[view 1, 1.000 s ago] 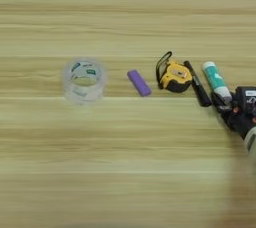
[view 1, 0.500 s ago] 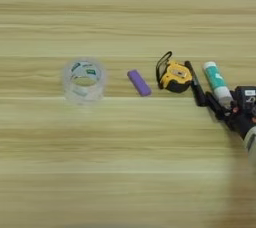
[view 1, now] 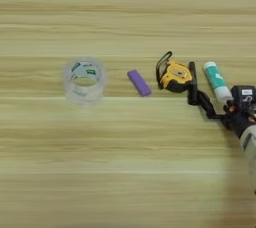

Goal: Move the objects on the table

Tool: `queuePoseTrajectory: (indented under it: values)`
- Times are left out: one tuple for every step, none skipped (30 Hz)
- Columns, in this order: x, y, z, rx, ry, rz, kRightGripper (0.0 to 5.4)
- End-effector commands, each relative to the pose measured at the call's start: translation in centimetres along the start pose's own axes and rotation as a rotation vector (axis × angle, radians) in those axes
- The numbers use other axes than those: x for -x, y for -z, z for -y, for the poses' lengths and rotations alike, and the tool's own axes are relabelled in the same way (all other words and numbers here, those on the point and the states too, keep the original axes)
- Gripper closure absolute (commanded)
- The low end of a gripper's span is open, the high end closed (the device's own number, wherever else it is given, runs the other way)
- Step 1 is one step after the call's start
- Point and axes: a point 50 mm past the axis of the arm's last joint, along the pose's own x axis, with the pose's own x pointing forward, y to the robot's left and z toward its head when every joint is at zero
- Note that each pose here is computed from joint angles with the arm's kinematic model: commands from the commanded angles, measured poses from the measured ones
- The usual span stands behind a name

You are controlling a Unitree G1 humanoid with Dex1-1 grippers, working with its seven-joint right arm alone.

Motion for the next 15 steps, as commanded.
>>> queuePoseTrajectory:
  values:
    - [-0.6,-3.7,1.1,0.042,0.037,0.134,0.04]
    - [-0.6,-3.8,1.1,0.041,0.040,0.139,0.04]
    - [-0.5,-4.0,1.1,0.044,0.046,0.146,0.04]
    - [-0.5,-4.1,1.2,0.046,0.053,0.153,0.04]
    - [-0.4,-4.3,1.3,0.048,0.061,0.162,0.04]
    - [-0.4,-4.4,1.4,0.050,0.069,0.171,0.04]
    - [-0.3,-4.7,1.5,0.055,0.078,0.183,0.04]
    - [-0.2,-4.9,1.5,0.058,0.083,0.194,0.04]
    - [-0.1,-5.2,1.5,0.059,0.085,0.207,0.04]
    - [0.0,-5.4,1.5,0.060,0.086,0.218,0.04]
    - [0.1,-5.6,1.4,0.060,0.085,0.227,0.04]
    - [0.1,-5.7,1.4,0.060,0.085,0.234,0.04]
    - [0.2,-5.9,1.2,0.061,0.078,0.243,0.04]
    - [0.2,-6.0,1.0,0.061,0.069,0.252,0.04]
    - [0.3,-6.2,0.7,0.063,0.058,0.262,0.04]
